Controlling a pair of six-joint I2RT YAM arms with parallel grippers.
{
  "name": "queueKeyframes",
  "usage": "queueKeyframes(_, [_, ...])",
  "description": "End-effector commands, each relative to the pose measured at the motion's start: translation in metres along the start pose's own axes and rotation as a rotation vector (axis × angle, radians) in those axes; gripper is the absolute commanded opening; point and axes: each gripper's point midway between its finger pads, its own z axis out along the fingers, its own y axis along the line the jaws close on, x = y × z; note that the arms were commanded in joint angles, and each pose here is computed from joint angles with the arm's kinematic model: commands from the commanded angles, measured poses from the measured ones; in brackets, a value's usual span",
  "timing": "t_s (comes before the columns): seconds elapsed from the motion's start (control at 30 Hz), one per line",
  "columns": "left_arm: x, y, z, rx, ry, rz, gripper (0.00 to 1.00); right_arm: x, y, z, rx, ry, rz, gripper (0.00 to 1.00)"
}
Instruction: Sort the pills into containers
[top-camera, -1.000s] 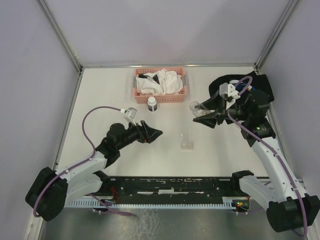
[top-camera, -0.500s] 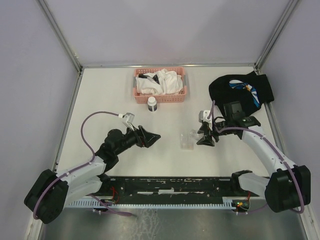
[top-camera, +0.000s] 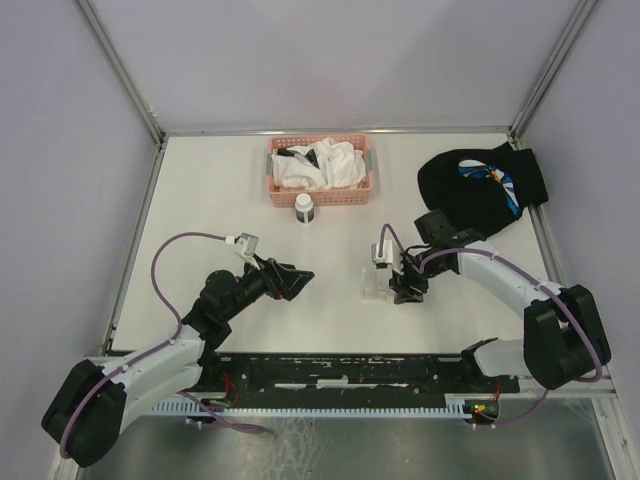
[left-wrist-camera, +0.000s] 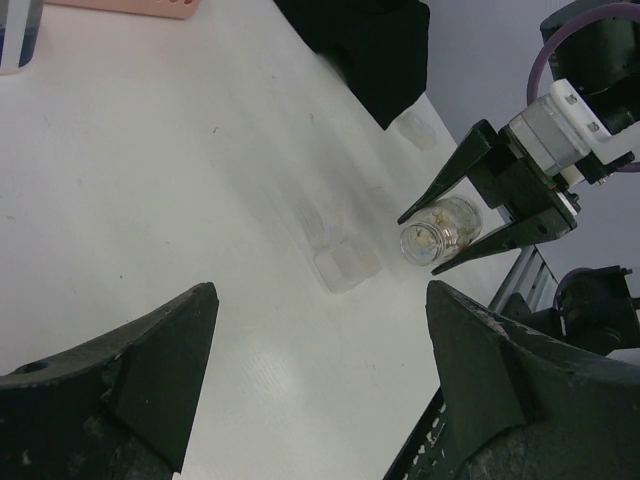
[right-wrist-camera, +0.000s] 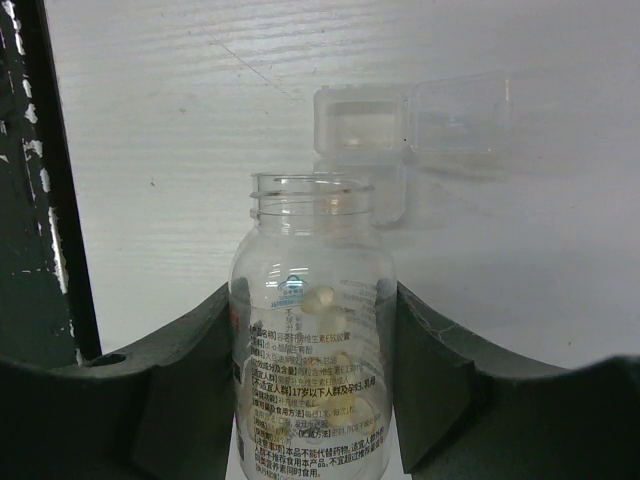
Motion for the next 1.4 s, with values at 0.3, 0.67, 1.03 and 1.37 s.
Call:
queueKeyframes(0.3, [-0.011,0.012,-0.003,-0.061,-0.059,0.071,0.91,-0.01,-0.016,0.006,0.04,0.155,-0.011,0.08])
queueKeyframes(0.67, [-0.011,0.013,-0.004,-0.068,-0.059,0.075,0.91,-0.011,-0.017,0.013,0.044,0.21,0.006,0.07])
queueKeyframes(1.03, [-0.011,0.018,-0.008,-0.095,-0.063,0.077,0.91,-0.013,-0.017,0.014,0.058,0.291,0.016,0.05])
queueKeyframes(1.37, [-0.008,0.02,-0.008,-0.104,-0.056,0.076,0.91,-0.014,-0.019,0.015,0.073,0.332,0.025,0.05])
